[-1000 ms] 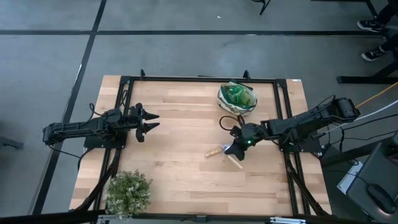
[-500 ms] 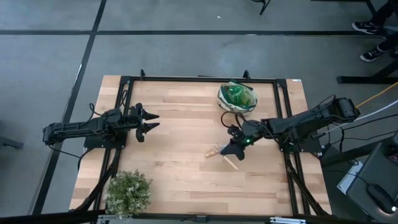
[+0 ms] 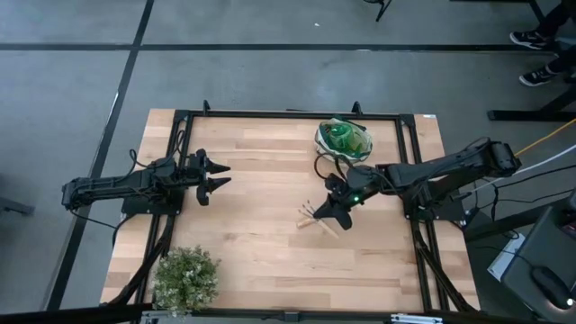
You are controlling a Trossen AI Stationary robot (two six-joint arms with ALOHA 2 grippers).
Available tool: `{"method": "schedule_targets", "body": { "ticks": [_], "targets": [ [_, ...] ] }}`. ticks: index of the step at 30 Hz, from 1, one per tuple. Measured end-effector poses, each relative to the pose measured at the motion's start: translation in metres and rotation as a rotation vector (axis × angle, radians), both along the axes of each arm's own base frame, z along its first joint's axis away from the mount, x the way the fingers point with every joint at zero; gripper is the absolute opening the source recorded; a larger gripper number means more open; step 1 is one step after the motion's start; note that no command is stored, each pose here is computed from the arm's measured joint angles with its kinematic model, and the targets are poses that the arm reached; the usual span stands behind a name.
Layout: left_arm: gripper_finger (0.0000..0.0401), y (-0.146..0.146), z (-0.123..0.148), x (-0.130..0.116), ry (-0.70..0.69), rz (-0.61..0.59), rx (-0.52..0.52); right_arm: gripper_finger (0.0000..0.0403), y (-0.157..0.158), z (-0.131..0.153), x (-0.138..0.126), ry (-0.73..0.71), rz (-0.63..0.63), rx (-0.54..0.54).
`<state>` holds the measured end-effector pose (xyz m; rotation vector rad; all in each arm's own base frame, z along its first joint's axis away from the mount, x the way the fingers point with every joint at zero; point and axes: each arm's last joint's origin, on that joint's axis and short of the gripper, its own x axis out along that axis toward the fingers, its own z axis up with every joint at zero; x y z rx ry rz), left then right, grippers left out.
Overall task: Pick & Place Garden tools in Gardening bag
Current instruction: Put the mini rake into the white bag
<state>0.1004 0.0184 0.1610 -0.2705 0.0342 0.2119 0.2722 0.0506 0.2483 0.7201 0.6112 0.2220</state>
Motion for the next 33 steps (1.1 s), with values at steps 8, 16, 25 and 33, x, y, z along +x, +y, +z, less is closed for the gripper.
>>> {"method": "schedule_targets", "body": {
  "ticks": [8, 16, 25, 33],
  "targets": [
    [0.0191, 0.0, 0.0, 0.0, 0.0, 0.0, 0.0, 0.0001, -0.013, 0.03, 0.011, -0.095, -0.073, -0.055],
    [0.019, 0.0, 0.0, 0.0, 0.0, 0.0, 0.0, 0.0001, -0.039, 0.056, 0.018, -0.167, -0.224, -0.083],
    [0.0189, 0.0, 0.0, 0.0, 0.0, 0.0, 0.0, 0.0001, -0.072, 0.084, 0.019, -0.172, -0.419, -0.123],
    [0.019, 0.0, 0.0, 0.0, 0.0, 0.0, 0.0, 0.0001, -0.093, 0.097, 0.013, -0.088, -0.552, -0.203]
  ]
}}
